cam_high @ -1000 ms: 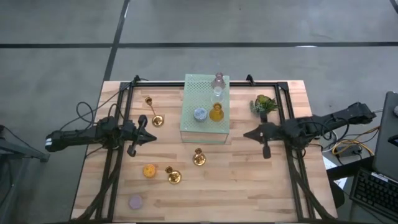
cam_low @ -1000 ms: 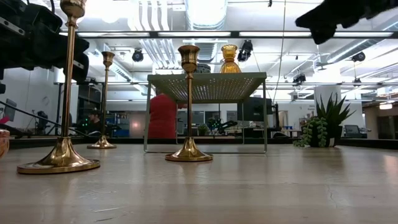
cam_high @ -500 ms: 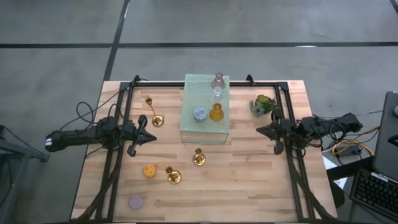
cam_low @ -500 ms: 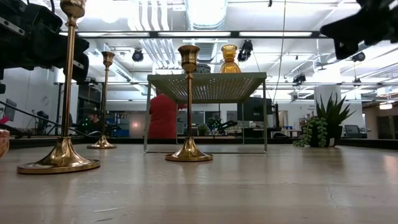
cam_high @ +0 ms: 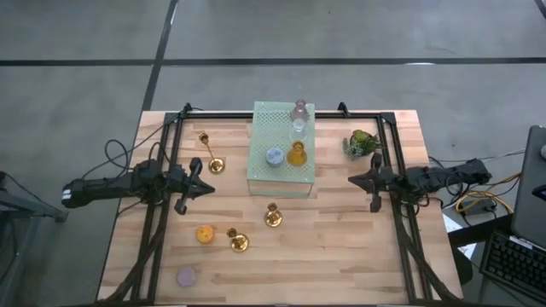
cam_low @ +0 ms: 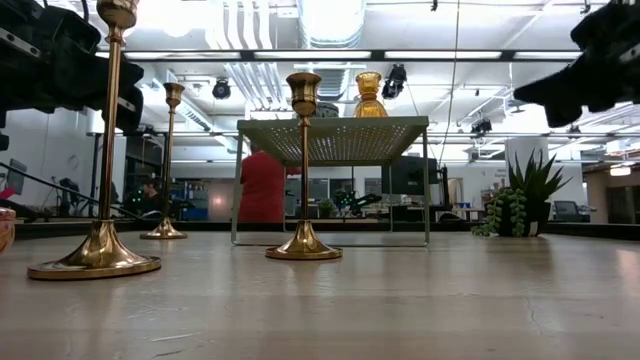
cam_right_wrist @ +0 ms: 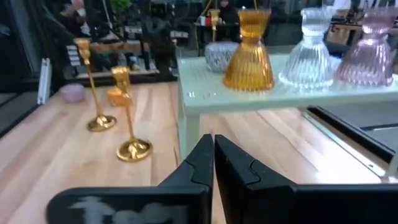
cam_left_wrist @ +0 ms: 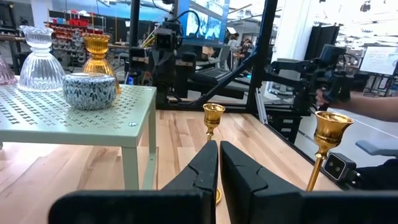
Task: Stock candles on shelf
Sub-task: Put the yellow scented candle and aligned it with the other white green scented candle on the shelf
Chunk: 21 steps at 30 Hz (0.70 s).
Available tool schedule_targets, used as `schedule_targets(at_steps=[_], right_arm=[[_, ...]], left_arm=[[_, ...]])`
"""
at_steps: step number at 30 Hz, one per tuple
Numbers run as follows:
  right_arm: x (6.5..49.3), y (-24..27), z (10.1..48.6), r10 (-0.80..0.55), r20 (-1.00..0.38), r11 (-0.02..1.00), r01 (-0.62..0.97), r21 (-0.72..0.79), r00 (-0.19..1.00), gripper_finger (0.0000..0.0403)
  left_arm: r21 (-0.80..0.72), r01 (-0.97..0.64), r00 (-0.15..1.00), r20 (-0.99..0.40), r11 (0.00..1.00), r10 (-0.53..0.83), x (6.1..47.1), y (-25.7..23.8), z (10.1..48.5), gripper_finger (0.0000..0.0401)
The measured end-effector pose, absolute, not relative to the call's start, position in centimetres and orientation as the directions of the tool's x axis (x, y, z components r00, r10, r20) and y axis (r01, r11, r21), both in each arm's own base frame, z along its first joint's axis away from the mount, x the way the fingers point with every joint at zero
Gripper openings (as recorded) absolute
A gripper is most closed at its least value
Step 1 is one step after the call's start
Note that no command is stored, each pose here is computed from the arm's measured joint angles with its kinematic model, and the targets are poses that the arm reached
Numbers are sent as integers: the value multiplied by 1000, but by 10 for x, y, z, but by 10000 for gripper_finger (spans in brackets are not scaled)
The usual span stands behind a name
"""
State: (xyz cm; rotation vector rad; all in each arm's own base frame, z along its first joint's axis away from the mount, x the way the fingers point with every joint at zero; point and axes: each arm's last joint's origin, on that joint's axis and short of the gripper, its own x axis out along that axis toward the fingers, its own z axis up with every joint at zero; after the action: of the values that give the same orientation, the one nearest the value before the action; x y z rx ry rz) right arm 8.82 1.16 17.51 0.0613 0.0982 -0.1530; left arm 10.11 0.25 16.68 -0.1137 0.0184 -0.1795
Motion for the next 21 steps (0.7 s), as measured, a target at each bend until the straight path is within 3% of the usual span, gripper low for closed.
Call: schedule_targets(at_steps=[21], right_arm=[[94,13,169,-151,-119,988,151,-3,981,8]], left_arm=[[-115,177,984,-11,977,-179,101,3,167,21]])
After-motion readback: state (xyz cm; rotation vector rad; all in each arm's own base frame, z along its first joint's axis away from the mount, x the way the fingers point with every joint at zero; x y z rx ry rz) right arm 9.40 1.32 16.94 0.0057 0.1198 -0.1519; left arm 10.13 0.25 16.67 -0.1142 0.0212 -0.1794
